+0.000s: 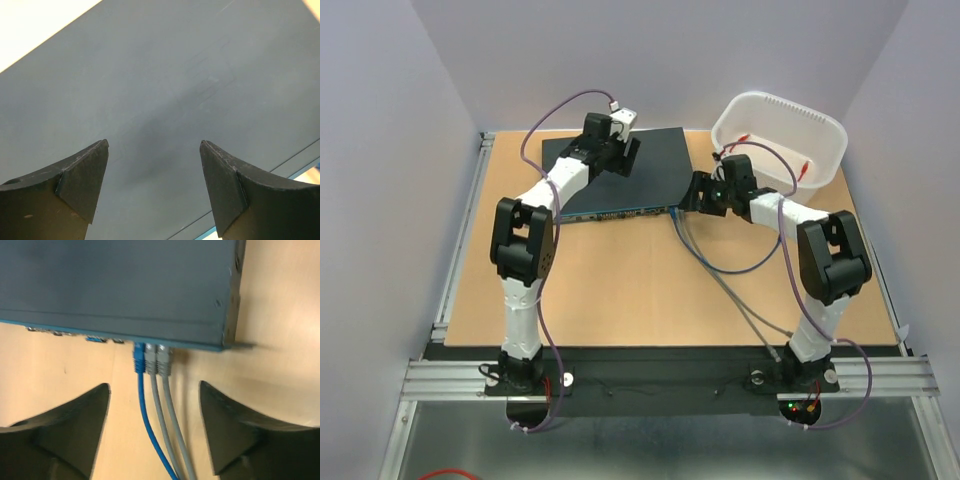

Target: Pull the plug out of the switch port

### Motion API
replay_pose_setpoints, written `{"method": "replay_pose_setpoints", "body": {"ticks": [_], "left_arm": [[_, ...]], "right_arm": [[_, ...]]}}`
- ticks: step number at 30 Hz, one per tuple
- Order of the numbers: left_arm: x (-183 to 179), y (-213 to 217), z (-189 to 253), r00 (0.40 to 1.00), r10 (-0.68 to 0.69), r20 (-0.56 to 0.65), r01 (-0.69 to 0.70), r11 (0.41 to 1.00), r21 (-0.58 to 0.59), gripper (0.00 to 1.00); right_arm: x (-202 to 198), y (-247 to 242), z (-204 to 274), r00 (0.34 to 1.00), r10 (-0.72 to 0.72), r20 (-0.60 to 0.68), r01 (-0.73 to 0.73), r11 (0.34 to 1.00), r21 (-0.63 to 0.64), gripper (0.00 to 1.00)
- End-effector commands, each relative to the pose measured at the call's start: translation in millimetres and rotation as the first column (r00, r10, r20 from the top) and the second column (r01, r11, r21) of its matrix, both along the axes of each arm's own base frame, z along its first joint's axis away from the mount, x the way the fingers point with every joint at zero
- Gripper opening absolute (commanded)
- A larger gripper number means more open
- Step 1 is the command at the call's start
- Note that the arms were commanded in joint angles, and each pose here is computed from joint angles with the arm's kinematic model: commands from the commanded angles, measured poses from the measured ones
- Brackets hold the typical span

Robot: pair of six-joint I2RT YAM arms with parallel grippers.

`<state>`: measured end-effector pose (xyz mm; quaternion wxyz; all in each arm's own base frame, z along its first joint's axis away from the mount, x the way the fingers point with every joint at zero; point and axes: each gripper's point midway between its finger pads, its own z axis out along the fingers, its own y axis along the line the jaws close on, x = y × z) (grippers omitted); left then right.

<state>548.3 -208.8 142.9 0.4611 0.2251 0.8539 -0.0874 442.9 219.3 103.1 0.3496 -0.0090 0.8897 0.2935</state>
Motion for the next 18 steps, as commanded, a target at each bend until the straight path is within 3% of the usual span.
{"method": "replay_pose_setpoints", "body": {"ticks": [1,3,5,18], "left_arm": [[0.4,-15.4,2.9,0.999,-0.031,0.04,0.031,0.999,-0.009,0.85],[-1.9,-17.8,-6.0,0.999,-0.031,0.019,0.031,0.999,-0.009,0.85],[-4.9,-17.6,-16.3,0.999,-0.03,-0.009,0.03,0.999,-0.012,0.84],[-10.3,-20.0,-43.3,0.998,-0.027,-0.065,0.025,0.999,-0.028,0.84]], "right_arm": [[17.8,14.7,36.0,0.997,-0.02,0.069,0.009,0.987,0.158,0.71],[12.6,17.0,18.6,1.0,-0.007,0.019,0.004,0.985,0.17,0.58],[11.3,15.4,2.9,1.0,-0.025,-0.016,0.027,0.984,0.177,0.53],[31.2,14.2,-22.5,0.997,-0.064,-0.051,0.078,0.939,0.336,0.48]]}}
